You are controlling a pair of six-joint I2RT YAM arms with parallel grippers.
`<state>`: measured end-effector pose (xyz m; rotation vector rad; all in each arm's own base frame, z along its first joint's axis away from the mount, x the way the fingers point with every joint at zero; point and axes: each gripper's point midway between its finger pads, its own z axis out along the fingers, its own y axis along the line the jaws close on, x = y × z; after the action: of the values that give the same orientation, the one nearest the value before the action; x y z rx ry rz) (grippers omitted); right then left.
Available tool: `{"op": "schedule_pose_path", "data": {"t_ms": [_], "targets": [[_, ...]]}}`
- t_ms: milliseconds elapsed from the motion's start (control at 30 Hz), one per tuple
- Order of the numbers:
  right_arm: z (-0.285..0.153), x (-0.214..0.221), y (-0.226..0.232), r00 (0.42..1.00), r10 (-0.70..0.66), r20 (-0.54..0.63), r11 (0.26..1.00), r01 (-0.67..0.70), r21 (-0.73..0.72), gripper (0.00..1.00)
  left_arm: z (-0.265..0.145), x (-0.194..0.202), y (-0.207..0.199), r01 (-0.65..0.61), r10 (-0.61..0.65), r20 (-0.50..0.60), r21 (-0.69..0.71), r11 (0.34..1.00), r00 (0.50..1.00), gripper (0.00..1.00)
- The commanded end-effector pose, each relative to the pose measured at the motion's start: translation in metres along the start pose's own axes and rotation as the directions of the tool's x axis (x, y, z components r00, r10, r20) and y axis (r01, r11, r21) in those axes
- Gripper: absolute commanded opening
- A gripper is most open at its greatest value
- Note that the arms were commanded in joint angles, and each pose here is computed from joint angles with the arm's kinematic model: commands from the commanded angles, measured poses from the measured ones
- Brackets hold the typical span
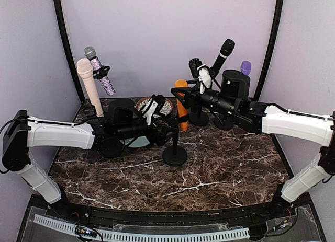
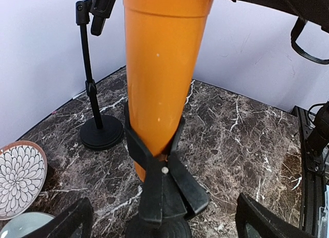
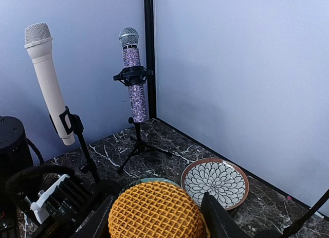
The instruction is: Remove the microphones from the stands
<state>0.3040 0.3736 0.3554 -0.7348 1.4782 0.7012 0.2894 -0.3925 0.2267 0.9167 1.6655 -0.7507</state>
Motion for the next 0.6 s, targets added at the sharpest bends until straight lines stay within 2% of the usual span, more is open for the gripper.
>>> {"op": "schedule_pose_path", "data": {"t_ms": [0, 100, 233, 367, 567], "targets": [[-0.003, -0.022, 0.001, 0.998, 0.001, 0.067, 1.000, -0.001, 0.008, 0.43, 0.003, -0.027, 0.005, -0.051, 0.052, 0.071, -0.021, 0.998, 0.996, 0.99], [-0.004, -0.024, 0.001, 0.997, 0.002, 0.072, 1.000, -0.002, 0.008, 0.43, 0.008, -0.025, 0.007, -0.058, 0.059, 0.062, -0.028, 0.998, 0.996, 0.99], [-0.004, -0.023, 0.002, 0.997, 0.004, 0.073, 1.000, -0.004, 0.006, 0.43, 0.010, -0.022, 0.011, -0.069, 0.072, 0.049, -0.048, 0.996, 0.996, 0.91], [-0.004, -0.023, 0.001, 0.997, 0.005, 0.074, 1.000, -0.006, 0.007, 0.43, 0.010, -0.021, 0.012, -0.078, 0.080, 0.042, -0.055, 0.995, 0.996, 0.70], [-0.005, -0.024, 0.000, 0.997, 0.003, 0.076, 1.000, -0.004, 0.013, 0.43, 0.011, -0.016, 0.010, -0.087, 0.088, 0.024, -0.049, 0.995, 0.996, 0.46]]}}
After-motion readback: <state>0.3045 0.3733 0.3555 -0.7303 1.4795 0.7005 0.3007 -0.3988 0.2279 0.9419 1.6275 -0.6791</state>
